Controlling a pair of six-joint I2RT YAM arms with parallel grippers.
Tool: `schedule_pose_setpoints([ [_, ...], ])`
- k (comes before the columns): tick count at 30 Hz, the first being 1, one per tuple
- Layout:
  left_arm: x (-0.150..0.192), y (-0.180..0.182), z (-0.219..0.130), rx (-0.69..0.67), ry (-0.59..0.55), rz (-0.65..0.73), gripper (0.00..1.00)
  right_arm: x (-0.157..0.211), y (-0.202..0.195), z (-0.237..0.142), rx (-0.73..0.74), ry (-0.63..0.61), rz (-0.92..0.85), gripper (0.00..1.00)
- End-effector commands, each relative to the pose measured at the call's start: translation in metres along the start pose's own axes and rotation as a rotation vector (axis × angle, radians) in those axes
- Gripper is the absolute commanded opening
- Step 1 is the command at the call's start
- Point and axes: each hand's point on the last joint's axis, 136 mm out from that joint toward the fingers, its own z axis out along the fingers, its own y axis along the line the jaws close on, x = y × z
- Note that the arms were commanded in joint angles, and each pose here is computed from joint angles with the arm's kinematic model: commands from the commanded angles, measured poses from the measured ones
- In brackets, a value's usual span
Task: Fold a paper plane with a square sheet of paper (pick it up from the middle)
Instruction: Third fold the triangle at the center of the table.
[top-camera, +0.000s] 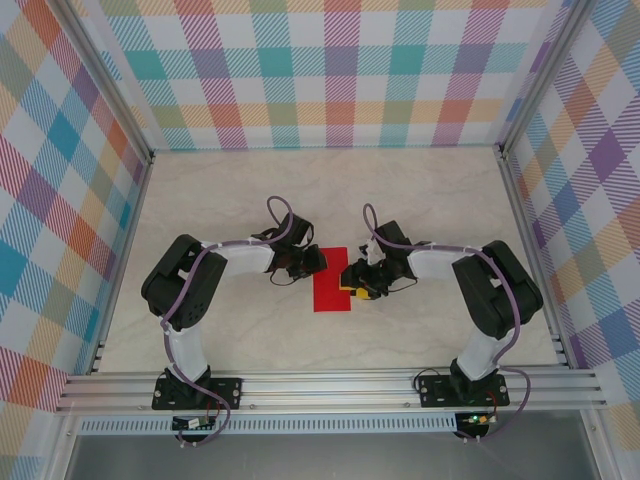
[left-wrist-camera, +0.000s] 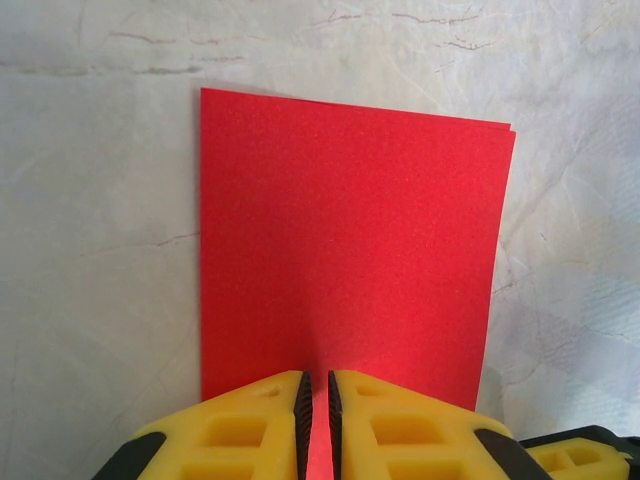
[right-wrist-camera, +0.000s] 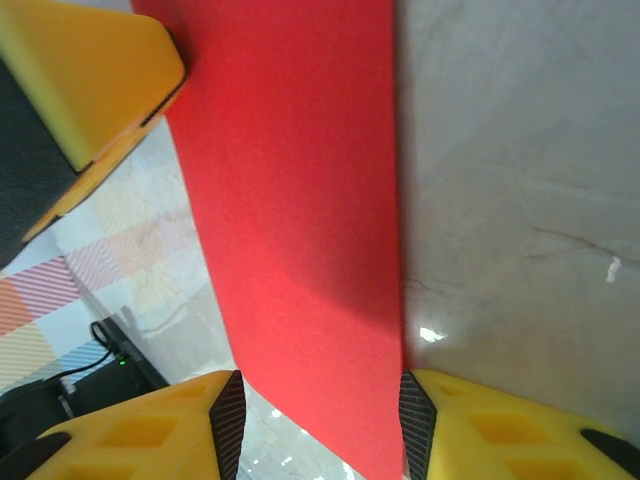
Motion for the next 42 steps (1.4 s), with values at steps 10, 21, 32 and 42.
schedule_pose_setpoints([
  [10, 0.018, 0.013, 0.008, -0.043, 0.047, -0.001, 0.16, 0.004, -0.001, 0.009, 0.113, 0.011, -0.041, 0.46],
  [21, 0.018, 0.011, 0.005, -0.033, 0.039, 0.004, 0.16, 0.002, 0.012, 0.012, 0.066, 0.017, -0.041, 0.45],
  [32, 0.018, 0.009, 0.002, -0.03, 0.037, 0.012, 0.15, -0.01, 0.027, 0.0, 0.009, -0.031, -0.028, 0.44],
  [42, 0.017, 0.009, 0.001, -0.03, 0.035, 0.009, 0.15, -0.011, 0.029, -0.003, -0.03, -0.026, -0.02, 0.43],
])
